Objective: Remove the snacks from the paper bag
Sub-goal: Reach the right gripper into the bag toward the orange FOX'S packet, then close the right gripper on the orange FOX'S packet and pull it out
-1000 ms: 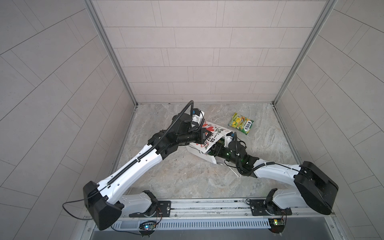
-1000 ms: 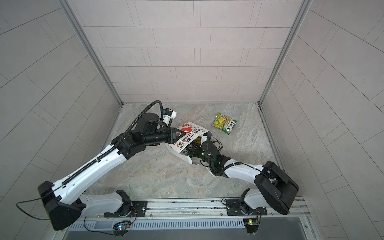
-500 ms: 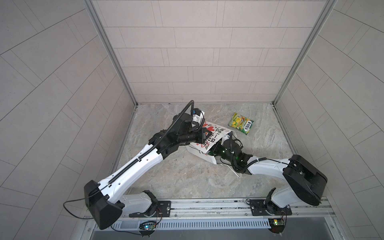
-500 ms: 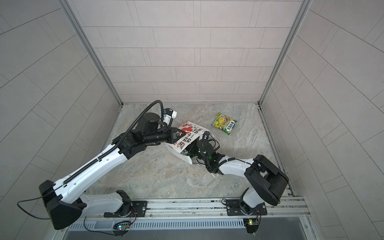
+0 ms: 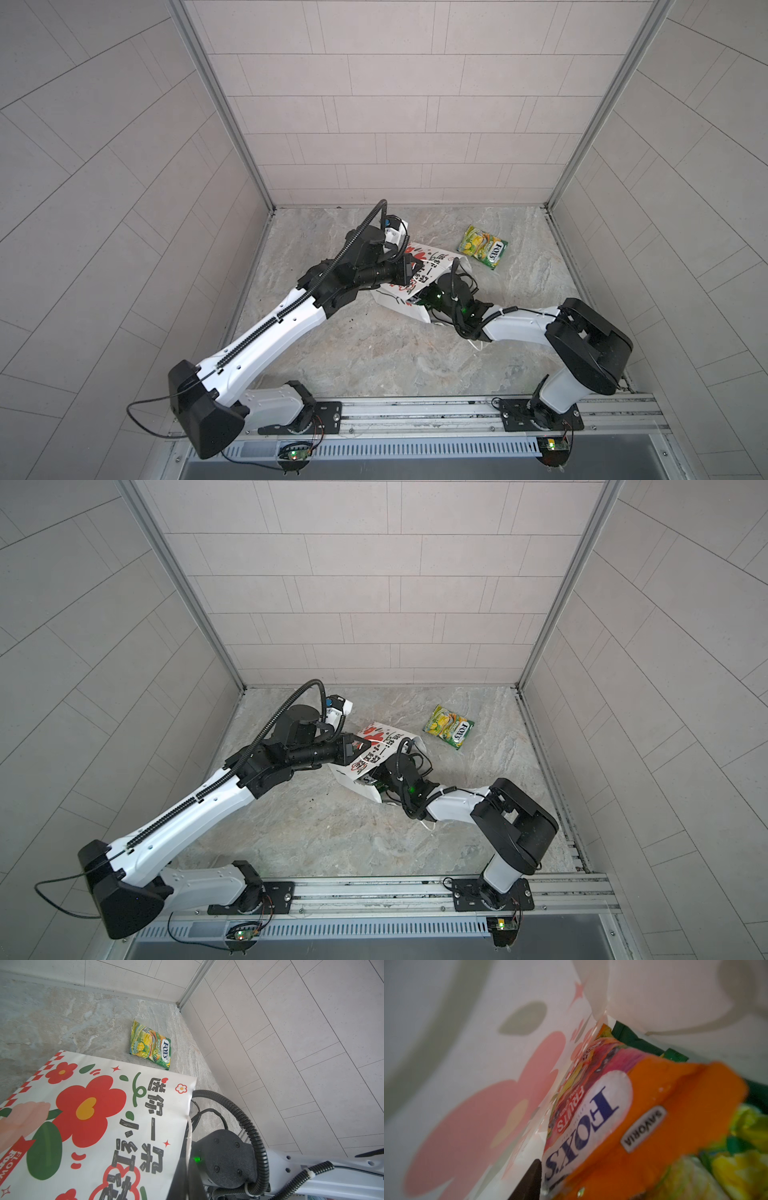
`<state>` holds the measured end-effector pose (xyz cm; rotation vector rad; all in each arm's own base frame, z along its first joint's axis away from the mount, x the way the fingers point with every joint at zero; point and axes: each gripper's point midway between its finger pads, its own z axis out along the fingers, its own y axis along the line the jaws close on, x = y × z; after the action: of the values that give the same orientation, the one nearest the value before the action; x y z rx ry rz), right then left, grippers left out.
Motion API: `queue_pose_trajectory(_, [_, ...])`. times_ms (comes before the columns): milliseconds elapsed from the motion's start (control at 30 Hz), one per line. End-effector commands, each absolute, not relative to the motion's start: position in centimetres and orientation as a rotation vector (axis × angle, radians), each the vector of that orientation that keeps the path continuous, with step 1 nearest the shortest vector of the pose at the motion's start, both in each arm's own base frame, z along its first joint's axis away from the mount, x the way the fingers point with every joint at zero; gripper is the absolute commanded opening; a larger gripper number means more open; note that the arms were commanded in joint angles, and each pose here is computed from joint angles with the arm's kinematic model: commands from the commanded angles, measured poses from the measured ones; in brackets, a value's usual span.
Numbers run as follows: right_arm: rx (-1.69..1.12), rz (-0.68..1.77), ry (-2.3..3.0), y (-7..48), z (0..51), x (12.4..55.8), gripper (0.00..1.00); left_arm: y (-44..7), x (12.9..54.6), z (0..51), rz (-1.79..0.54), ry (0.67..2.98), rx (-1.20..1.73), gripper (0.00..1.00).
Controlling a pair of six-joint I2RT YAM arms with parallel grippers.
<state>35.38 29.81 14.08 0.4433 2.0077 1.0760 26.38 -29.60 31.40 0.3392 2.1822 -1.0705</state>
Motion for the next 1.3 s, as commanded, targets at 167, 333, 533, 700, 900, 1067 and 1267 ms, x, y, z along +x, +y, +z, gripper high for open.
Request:
queue_pose_trajectory(167, [0.391, 1.078, 1.96, 30.6, 15.9, 36.3, 0.0, -29.2, 26.4, 33.0, -1.052, 2.135, 0.325, 0.0])
queue_pose_trajectory(333, [0.342, 0.981, 2.02, 29.3, 15.9, 35.4, 0.0, -28.5, 26.7, 32.7, -1.009, 2.137, 0.301, 0.0])
queue_pose_trajectory(533, [0.282, 0.974, 2.055, 27.9, 16.4, 34.1, 0.0, -27.7, 27.2, 32.5, -0.954, 2.141, 0.264, 0.0])
queue_pose_trajectory(700, [0.183, 0.973, 2.084, 27.5, 17.6, 32.8, 0.0, -26.7, 27.7, 32.3, -0.894, 2.137, 0.221, 0.0])
queue_pose_trajectory(900, [0.099, 0.935, 2.107, 26.2, 18.5, 31.5, 0.0, -26.3, 27.7, 32.1, -0.874, 2.136, 0.205, 0.0])
queue_pose_trajectory(1067, [0.053, 0.932, 2.135, 25.3, 18.7, 30.8, 0.0, -26.3, 27.7, 32.1, -0.873, 2.136, 0.208, 0.0])
queue_pose_trajectory(1267, [-0.04, 0.933, 2.174, 24.8, 19.3, 29.3, 0.0, -26.0, 27.7, 32.2, -0.865, 2.13, 0.199, 0.0])
